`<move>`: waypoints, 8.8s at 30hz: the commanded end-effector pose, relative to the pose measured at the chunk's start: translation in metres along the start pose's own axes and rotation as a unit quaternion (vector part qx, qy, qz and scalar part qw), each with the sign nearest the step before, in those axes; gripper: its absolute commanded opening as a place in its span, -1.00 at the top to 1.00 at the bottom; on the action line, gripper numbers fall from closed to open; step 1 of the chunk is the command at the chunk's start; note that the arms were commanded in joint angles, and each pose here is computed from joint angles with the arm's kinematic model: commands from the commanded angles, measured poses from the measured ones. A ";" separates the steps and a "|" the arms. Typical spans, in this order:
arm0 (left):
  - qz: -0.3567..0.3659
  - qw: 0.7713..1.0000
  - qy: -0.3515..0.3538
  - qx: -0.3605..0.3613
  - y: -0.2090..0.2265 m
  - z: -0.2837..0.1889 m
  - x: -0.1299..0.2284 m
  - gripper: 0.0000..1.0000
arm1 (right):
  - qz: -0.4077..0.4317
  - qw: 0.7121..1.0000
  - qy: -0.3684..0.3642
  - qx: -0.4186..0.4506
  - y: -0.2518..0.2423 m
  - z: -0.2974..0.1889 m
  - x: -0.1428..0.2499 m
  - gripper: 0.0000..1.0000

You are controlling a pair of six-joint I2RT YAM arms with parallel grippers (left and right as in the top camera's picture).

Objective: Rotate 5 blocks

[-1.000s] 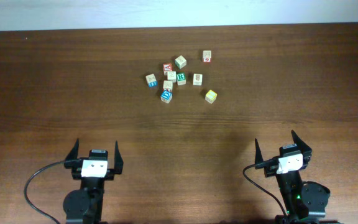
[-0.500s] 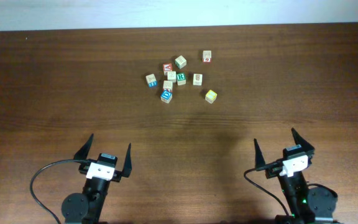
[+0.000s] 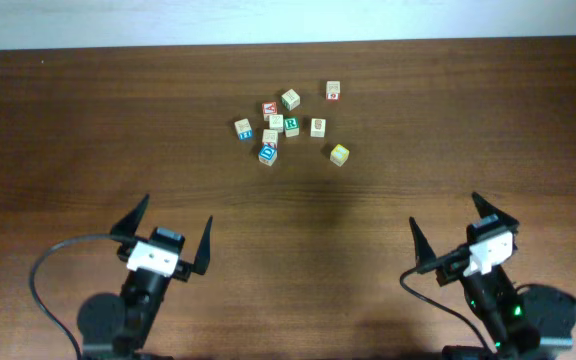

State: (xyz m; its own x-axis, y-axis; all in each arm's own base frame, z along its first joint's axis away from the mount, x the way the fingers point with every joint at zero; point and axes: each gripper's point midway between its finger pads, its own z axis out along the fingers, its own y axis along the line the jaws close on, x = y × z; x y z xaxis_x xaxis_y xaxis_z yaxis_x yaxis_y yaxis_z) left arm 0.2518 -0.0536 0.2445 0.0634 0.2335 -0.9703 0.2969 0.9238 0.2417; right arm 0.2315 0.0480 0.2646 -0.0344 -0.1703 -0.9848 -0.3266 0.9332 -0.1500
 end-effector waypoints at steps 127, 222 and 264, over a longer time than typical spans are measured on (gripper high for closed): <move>-0.216 0.834 0.508 -0.009 0.054 0.198 0.056 -0.99 | 0.188 0.685 0.703 0.022 0.079 0.174 0.223 0.08; -0.216 0.834 0.508 -0.010 0.055 0.198 0.056 -0.98 | 0.235 0.825 0.510 0.062 0.075 0.369 0.200 -0.03; -0.216 0.834 0.508 -0.010 0.055 0.198 0.056 -0.98 | 0.132 0.645 0.752 -0.031 0.126 0.213 0.187 0.45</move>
State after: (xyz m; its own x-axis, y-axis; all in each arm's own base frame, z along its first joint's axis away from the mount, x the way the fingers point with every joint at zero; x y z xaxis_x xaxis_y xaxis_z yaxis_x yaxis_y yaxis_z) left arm 0.4562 -0.0532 0.1939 -0.8982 0.0195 -0.4392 0.0815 0.9891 -0.1228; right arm 0.3882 0.2009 0.0365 -0.9606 -0.1263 0.2477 -0.1067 0.9901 0.0911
